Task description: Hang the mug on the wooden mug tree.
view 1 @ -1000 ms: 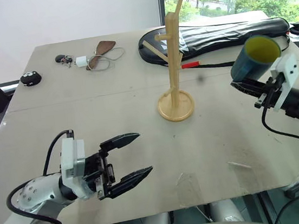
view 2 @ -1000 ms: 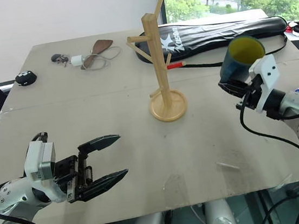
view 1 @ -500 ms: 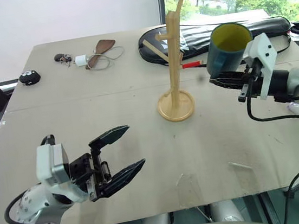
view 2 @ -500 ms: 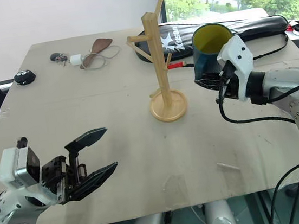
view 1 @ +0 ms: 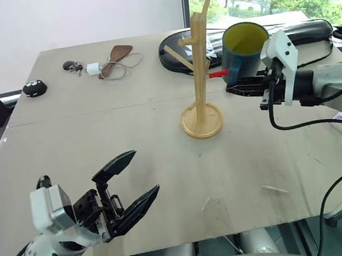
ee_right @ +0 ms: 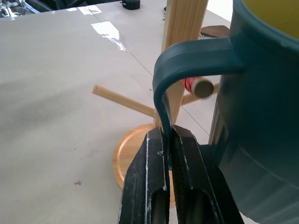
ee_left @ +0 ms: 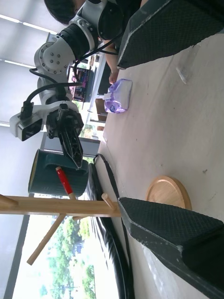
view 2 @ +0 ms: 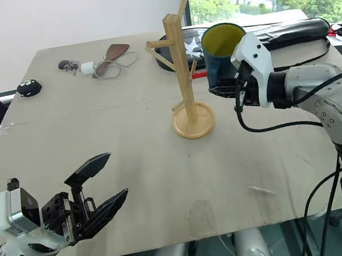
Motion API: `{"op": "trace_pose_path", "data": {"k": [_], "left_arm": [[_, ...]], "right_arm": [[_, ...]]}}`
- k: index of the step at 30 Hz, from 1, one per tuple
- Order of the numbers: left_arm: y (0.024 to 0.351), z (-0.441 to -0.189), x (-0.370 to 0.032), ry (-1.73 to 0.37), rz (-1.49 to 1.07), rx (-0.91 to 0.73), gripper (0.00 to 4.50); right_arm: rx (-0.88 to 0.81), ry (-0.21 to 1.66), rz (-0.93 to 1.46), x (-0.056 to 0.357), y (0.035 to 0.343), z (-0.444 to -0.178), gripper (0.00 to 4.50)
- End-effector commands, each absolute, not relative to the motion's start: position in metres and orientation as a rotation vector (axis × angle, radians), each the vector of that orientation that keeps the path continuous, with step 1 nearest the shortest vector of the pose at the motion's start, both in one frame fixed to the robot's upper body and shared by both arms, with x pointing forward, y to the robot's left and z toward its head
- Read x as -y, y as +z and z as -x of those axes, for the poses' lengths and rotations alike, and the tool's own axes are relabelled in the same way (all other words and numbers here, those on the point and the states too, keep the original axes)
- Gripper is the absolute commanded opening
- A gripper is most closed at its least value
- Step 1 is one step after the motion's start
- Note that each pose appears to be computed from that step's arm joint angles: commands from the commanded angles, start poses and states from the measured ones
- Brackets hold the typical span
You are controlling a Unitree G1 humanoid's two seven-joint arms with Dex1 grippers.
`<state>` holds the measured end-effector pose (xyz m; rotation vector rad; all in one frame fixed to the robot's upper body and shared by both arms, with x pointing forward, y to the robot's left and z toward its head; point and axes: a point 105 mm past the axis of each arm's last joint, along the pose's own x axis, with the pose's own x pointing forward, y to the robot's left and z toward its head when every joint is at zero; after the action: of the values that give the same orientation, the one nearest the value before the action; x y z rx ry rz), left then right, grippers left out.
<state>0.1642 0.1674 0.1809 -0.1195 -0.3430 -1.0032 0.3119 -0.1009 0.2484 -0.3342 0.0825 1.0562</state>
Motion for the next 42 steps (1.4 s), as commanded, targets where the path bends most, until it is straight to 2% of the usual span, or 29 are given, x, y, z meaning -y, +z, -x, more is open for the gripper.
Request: {"op": "trace_pose_path", "data": {"k": [1, 14, 15, 17, 19, 20, 24, 25, 31, 35, 42], "left_arm": [[0.190, -0.161, -0.167, -0.997, 0.087, 0.387, 4.50], [0.190, -0.163, -0.164, -0.990, 0.071, 0.383, 4.50], [0.191, -0.163, -0.164, -0.989, 0.072, 0.383, 4.50], [0.190, -0.163, -0.164, -0.986, 0.076, 0.381, 4.50], [0.190, -0.164, -0.164, -0.983, 0.082, 0.378, 4.50], [0.189, -0.165, -0.164, -0.981, 0.085, 0.377, 4.50], [0.189, -0.168, -0.165, -0.972, 0.104, 0.356, 4.50], [0.190, -0.169, -0.164, -0.972, 0.108, 0.351, 4.50], [0.190, -0.176, -0.160, -0.997, 0.126, 0.295, 4.50], [0.180, -0.182, -0.161, -1.005, 0.138, 0.182, 4.50], [0.154, -0.176, -0.170, -0.951, 0.084, -0.006, 4.50]], "right_arm": [[-0.063, 1.072, 0.352, 0.092, 0.259, -0.312, 0.07], [-0.127, 1.076, 0.413, 0.081, 0.250, -0.321, 0.07], [-0.124, 1.070, 0.417, 0.082, 0.251, -0.322, 0.60], [-0.115, 1.069, 0.411, 0.084, 0.254, -0.321, 1.14], [-0.107, 1.073, 0.380, 0.087, 0.259, -0.318, 1.99], [-0.107, 1.076, 0.362, 0.088, 0.260, -0.316, 2.27], [-0.080, 1.073, 0.327, 0.107, 0.266, -0.297, 4.13], [-0.071, 1.079, 0.320, 0.111, 0.267, -0.291, 4.44], [-0.037, 1.080, 0.284, 0.126, 0.264, -0.269, 4.44], [-0.020, 1.010, 0.233, 0.151, 0.253, -0.260, 4.44], [-0.058, 0.848, 0.203, 0.213, 0.199, -0.243, 4.44]]}}
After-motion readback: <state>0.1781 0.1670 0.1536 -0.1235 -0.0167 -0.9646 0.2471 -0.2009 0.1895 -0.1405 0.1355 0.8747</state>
